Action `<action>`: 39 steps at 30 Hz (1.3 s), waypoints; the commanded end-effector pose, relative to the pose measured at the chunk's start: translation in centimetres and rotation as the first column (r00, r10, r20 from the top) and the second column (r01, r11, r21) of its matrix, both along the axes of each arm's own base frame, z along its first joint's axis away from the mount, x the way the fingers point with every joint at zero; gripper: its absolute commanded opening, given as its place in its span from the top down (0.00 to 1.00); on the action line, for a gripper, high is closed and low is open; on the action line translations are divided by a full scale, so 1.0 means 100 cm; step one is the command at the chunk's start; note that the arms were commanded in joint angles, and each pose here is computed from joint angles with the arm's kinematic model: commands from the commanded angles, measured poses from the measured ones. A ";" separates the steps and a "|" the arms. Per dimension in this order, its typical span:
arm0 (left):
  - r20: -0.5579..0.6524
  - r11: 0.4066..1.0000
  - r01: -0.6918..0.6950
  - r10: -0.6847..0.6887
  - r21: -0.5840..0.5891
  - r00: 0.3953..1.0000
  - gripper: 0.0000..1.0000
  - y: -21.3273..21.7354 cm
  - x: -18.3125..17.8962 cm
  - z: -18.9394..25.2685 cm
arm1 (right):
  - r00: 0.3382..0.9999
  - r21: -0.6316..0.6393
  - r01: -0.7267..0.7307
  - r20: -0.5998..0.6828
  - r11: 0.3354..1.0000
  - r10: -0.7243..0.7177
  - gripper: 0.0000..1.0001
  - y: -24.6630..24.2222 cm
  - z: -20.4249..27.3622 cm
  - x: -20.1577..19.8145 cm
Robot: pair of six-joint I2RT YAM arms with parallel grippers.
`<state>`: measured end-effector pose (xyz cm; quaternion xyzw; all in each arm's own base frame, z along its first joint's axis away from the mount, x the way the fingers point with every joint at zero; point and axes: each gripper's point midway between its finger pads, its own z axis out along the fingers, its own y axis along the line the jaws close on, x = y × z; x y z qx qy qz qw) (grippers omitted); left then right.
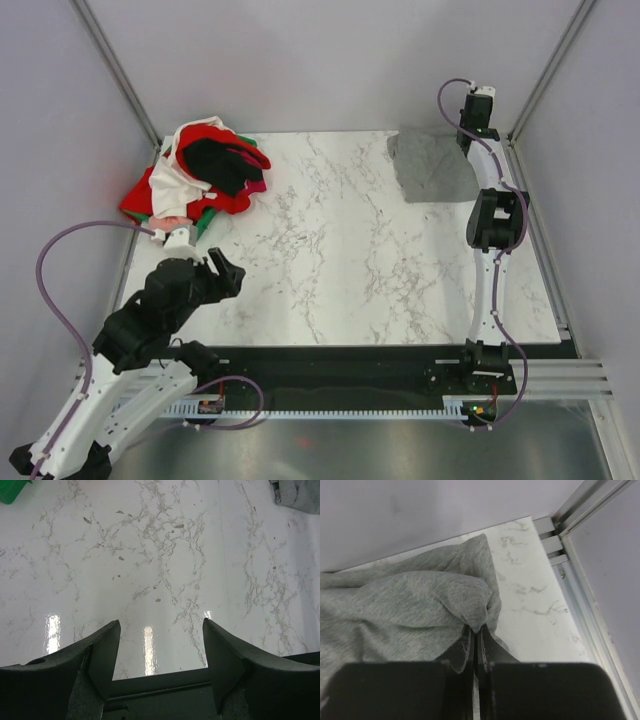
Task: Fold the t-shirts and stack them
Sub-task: Neatly place the folded tshirt to the corner, then reset both grippers
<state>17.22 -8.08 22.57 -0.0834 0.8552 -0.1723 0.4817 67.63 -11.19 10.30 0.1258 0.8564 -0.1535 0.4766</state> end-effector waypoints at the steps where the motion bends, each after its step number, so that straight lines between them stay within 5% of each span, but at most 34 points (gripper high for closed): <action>1: -0.013 0.999 -0.041 0.041 0.000 0.999 0.26 0.002 0.005 -0.003 | 0.985 -0.114 0.110 0.143 0.987 -0.093 1.00 -0.048 0.035 0.015; 9: -0.048 0.999 -0.040 0.041 0.023 0.998 0.26 -0.001 0.009 -0.010 | 0.953 -0.174 0.180 0.275 0.968 -0.128 0.99 -0.082 0.067 0.024; 12: -0.057 0.999 -0.037 0.039 0.027 0.998 0.26 -0.002 0.010 -0.012 | 0.938 -0.170 0.196 0.321 0.966 -0.134 0.70 -0.083 0.078 0.026; 13: -0.054 0.999 -0.037 0.038 0.026 0.998 0.26 -0.002 0.010 -0.011 | 0.937 -0.159 0.183 0.327 0.970 -0.123 0.28 -0.081 0.079 0.027; 14: -0.052 0.999 -0.037 0.038 0.024 0.998 0.25 -0.002 0.009 -0.011 | 0.931 -0.135 0.181 0.342 0.974 -0.125 0.12 -0.076 0.082 0.028; 16: -0.043 0.999 -0.039 0.039 0.018 0.998 0.22 -0.001 0.009 -0.009 | 0.931 -0.124 0.164 0.347 0.979 -0.112 0.02 -0.067 0.092 0.024; 23: -0.007 0.999 -0.040 0.040 -0.004 0.999 0.20 0.002 0.005 0.000 | 0.894 -0.159 0.210 0.430 0.965 -0.124 0.02 -0.006 0.179 -0.010; 27: 0.021 0.999 -0.031 0.031 -0.024 0.999 0.20 0.003 0.001 0.006 | 0.869 0.010 0.133 0.479 0.991 -0.121 0.02 0.047 0.242 -0.061; 32: 0.056 0.998 -0.052 0.054 -0.047 0.997 0.21 0.009 -0.001 0.013 | 0.939 0.229 -0.123 0.341 0.966 0.038 0.02 0.172 0.201 -0.143; 33: 0.058 0.997 -0.053 0.056 -0.049 0.997 0.21 0.010 -0.001 0.013 | 0.924 0.264 -0.210 0.369 0.941 0.103 0.02 0.195 0.219 -0.167; 35: 0.069 0.997 -0.053 0.057 -0.057 0.996 0.22 0.011 -0.002 0.015 | 0.930 0.327 -0.319 0.289 0.889 0.228 0.02 0.255 0.179 -0.211; 39: 0.079 0.996 -0.060 0.065 -0.060 0.995 0.22 0.013 -0.003 0.017 | 0.898 0.426 -0.436 0.255 0.793 0.357 0.02 0.308 0.160 -0.307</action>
